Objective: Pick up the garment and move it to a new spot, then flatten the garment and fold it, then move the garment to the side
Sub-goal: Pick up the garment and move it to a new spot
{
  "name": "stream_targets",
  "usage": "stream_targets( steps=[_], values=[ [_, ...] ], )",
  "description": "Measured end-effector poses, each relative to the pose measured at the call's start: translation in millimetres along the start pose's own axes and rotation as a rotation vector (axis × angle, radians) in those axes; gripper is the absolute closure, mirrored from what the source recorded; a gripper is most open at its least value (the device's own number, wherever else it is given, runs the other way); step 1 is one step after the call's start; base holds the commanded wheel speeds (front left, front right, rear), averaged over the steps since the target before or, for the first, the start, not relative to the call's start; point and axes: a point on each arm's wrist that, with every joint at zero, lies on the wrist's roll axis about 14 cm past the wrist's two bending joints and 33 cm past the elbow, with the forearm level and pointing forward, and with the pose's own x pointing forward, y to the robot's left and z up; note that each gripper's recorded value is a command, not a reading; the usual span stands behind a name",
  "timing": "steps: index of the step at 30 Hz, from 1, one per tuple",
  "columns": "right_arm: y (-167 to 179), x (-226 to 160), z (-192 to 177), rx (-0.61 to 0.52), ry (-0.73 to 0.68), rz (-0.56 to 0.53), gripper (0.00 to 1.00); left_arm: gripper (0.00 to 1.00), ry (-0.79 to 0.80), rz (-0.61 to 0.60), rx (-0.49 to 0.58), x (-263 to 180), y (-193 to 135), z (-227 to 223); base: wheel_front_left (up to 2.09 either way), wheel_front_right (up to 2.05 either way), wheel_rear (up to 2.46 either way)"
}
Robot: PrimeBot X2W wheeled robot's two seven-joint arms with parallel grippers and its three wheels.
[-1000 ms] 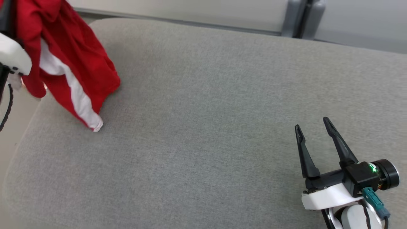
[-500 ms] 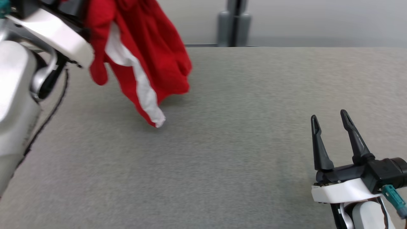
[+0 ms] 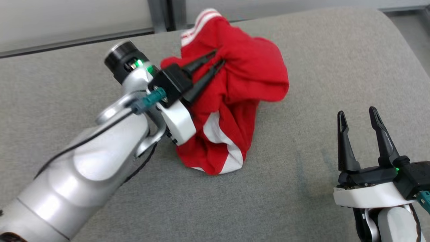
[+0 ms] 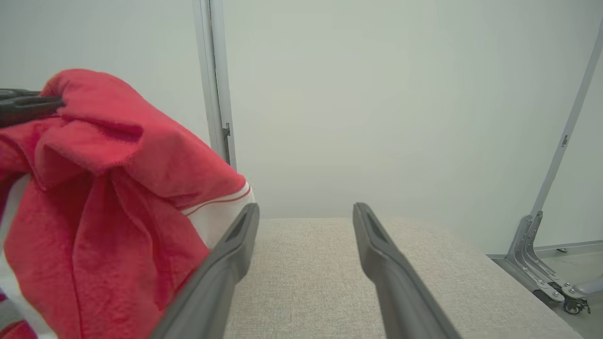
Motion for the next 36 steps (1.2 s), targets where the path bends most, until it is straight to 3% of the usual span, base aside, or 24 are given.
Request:
stream_targets(
  steps=[7, 13, 14, 15, 20, 25, 32, 36],
  values=[
    [-6.7, 8.0, -26.6, -0.006, 0.069, -0.016, 0.0, 1.0, 0.094, -0.119, -0.057, 26.9, -53.3, -81.2, 0.0, 0.0, 0.0],
    [-9.1, 13.2, -40.2, -0.01, 0.102, -0.019, 0.0, 1.0, 0.031, -0.16, -0.091, 52.3, -75.0, -76.7, 0.0, 0.0, 0.0],
    [-8.8, 13.7, -40.5, -0.008, 0.102, -0.018, 0.0, 0.62, 0.023, -0.159, -0.087, 53.6, -75.0, -75.1, 0.0, 0.0, 0.0],
    [-8.4, 14.6, -39.4, -0.007, 0.098, -0.017, 0.0, 0.0, 0.015, -0.148, -0.076, 54.2, -71.8, -72.5, 0.0, 0.0, 0.0],
    [-7.2, 16.2, -29.3, -0.004, 0.067, -0.014, 0.0, 0.0, -0.036, -0.057, -0.089, 46.5, -61.3, -52.8, 0.0, 0.0, 0.0],
    [0.8, 11.5, -24.0, 0.009, 0.056, 0.004, 0.0, 0.0, -0.065, 0.14, -0.165, 16.3, -30.8, -39.6, 0.0, 0.0, 0.0],
    [27.6, 0.9, -8.4, 0.038, 0.02, 0.074, 0.0, 0.0, -0.019, 0.446, -0.239, -67.9, -3.8, -43.7, 0.0, 0.0, 0.0],
    [31.7, -6.7, -1.1, 0.028, 0.004, 0.086, 0.0, 0.0, -0.009, 0.568, -0.313, -107.2, -7.7, -45.4, 0.0, 0.0, 0.0]
  ],
)
